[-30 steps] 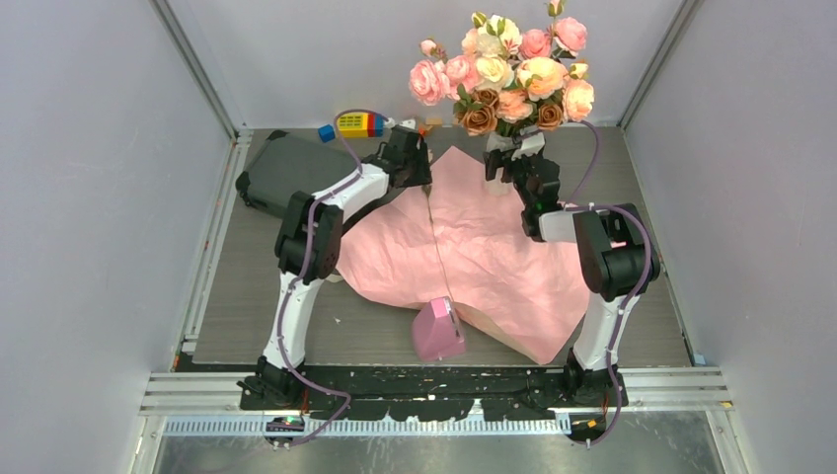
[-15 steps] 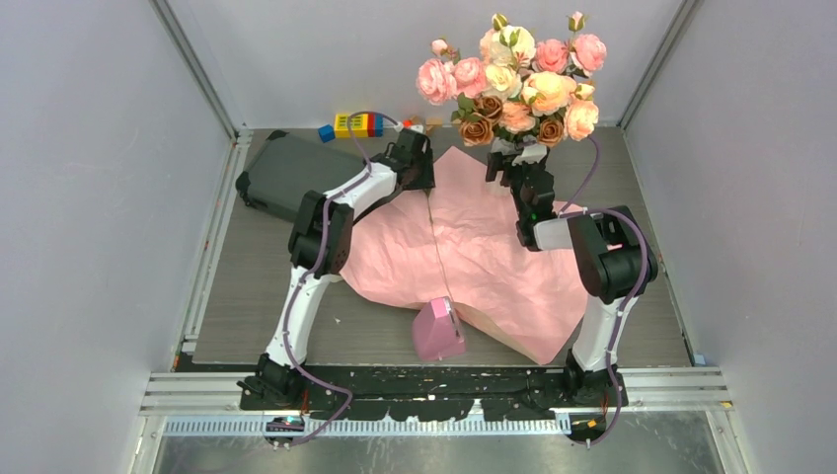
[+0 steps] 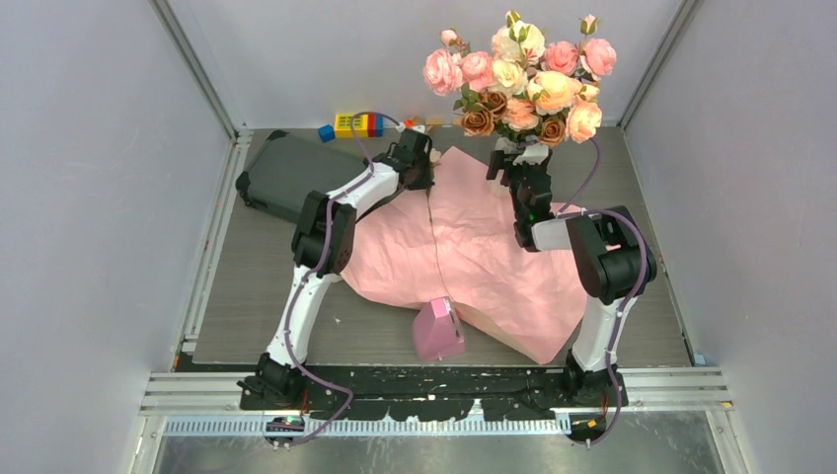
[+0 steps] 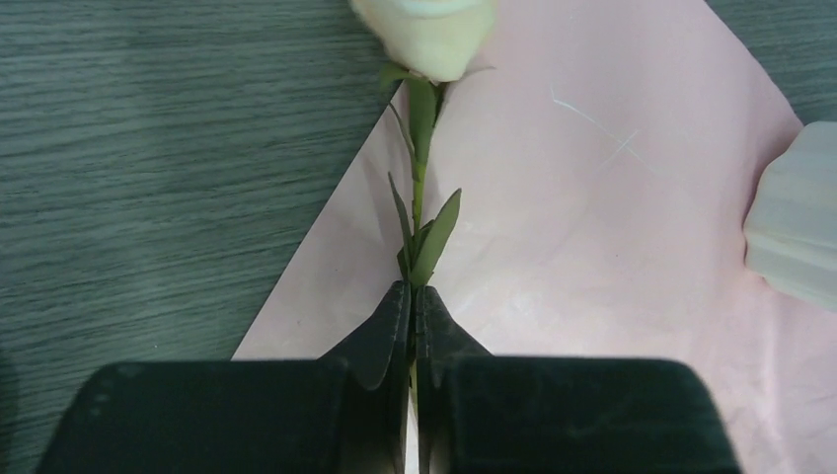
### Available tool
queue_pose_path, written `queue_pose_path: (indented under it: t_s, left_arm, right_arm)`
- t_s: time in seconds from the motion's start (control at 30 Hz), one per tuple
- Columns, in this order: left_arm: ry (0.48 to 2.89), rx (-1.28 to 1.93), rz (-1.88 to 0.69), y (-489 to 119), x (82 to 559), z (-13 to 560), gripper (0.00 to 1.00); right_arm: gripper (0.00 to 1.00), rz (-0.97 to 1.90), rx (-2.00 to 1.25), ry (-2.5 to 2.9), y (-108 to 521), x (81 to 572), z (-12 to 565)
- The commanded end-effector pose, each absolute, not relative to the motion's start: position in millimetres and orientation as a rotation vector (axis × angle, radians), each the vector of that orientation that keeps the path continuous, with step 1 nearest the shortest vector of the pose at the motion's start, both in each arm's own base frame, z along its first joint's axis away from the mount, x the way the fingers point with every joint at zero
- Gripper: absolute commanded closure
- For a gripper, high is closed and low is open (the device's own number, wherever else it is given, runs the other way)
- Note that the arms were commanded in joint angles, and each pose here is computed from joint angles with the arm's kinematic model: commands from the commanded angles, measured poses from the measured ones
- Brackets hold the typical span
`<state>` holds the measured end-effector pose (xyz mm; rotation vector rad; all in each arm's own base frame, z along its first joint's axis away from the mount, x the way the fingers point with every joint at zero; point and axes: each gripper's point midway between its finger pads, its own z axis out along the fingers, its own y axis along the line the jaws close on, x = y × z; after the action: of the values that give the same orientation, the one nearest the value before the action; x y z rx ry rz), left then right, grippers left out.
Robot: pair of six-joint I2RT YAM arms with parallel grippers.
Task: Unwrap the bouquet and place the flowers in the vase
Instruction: Pick up the fake flower from the wrapping paper.
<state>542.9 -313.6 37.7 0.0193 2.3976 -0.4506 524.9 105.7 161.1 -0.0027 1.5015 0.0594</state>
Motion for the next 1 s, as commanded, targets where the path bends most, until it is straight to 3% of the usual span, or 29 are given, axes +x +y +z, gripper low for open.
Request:
queue_pose_path:
  t_s: [0.0, 0.13, 0.47, 0.73, 0.97]
  left_arm:
    - [2.333, -0.016, -0.5, -319.6, 545.4, 60.7, 1.0]
    - [2.199, -0.056, -0.553, -318.9, 550.0, 99.8, 1.0]
    - [1.687, -0.003, -0.761, -312.1, 527.4, 260.8, 1.0]
    - [1.29, 0.086, -0.883, -299.5, 463.9, 362.9, 1.0]
    - [1.01, 0.147, -0.877, -294.7, 392.5, 419.1, 1.0]
  right_arm:
    - [1.0, 0.116, -0.011, 1.59, 123.4, 511.8, 138.6]
    - [1.0, 0.109, -0.015, 1.586, 122.4, 511.1, 140.2]
    - [1.0, 0.088, -0.017, 1.598, 121.4, 515.9, 137.7]
    - [1.0, 0.075, -0.015, 1.621, 121.5, 522.1, 137.5]
    - [1.0, 0.079, -0.014, 1.622, 122.9, 524.3, 140.6]
